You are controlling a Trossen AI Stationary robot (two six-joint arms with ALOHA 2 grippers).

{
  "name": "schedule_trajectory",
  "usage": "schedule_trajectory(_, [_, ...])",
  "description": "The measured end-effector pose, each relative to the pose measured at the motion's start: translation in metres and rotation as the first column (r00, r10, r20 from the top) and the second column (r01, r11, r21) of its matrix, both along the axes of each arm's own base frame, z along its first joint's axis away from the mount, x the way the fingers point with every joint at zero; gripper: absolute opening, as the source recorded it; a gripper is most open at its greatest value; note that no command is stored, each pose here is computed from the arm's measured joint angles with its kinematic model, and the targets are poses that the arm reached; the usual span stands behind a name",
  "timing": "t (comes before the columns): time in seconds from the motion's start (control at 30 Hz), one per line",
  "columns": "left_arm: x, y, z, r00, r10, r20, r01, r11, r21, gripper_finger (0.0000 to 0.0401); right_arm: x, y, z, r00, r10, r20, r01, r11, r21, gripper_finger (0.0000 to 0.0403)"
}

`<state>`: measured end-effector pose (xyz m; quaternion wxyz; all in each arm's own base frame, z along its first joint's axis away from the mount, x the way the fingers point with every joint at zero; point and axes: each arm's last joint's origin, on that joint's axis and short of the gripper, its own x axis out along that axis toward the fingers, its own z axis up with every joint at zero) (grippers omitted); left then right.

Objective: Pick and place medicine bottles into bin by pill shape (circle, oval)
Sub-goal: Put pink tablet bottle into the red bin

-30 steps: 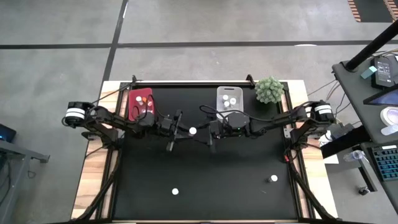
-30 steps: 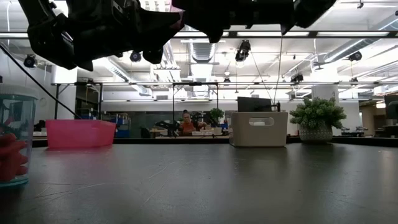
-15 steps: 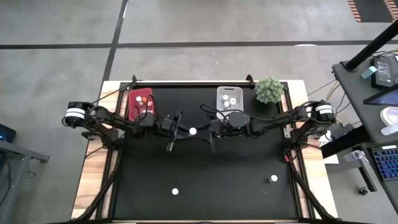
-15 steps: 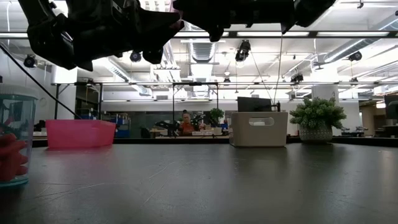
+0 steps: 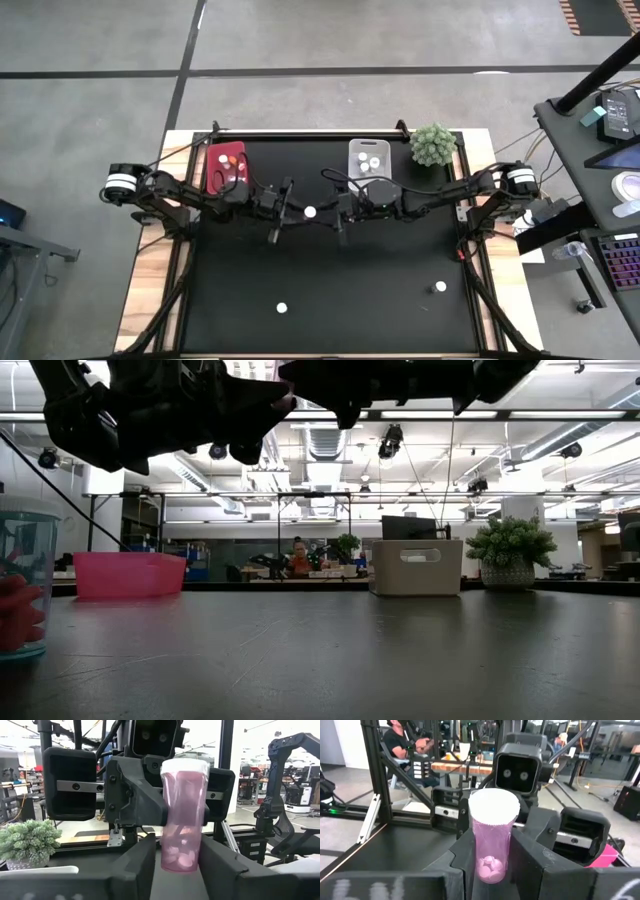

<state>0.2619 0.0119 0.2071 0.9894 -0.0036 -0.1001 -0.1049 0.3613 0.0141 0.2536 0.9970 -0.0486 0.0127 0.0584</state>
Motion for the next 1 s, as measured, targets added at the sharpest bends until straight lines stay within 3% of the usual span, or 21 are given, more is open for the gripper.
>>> schedule_trajectory(0.17, [0.0003, 0.0001, -0.0018, 1.000, 0.001, -0.021, -0.001, 1.000, -0.002, 0.0177, -0.0010, -0.0001, -0.0017, 0.999, -0.001, -0.033, 0.001, 1.000, 0.001, 0.0092])
schedule_trajectory(0.37, [0.0003, 0.0002, -0.0047, 0.998, 0.002, -0.064, -0.002, 1.000, -0.002, 0.0226, 0.0006, -0.0001, -0.0006, 0.981, -0.005, -0.192, 0.004, 1.000, -0.006, 0.0092])
schedule_trajectory(0.63, [-0.0007, 0.0007, -0.0075, 0.992, 0.020, -0.124, -0.016, 1.000, 0.026, 0.0230, -0.0009, -0.0002, 0.0023, 0.866, -0.010, -0.500, 0.007, 1.000, -0.009, 0.0092])
schedule_trajectory(1.0, [0.0058, 0.0024, -0.0044, 0.991, 0.063, -0.116, -0.058, 0.997, 0.048, 0.0231, -0.0011, -0.0024, 0.0026, 0.843, -0.069, -0.534, 0.077, 0.997, -0.008, 0.0092])
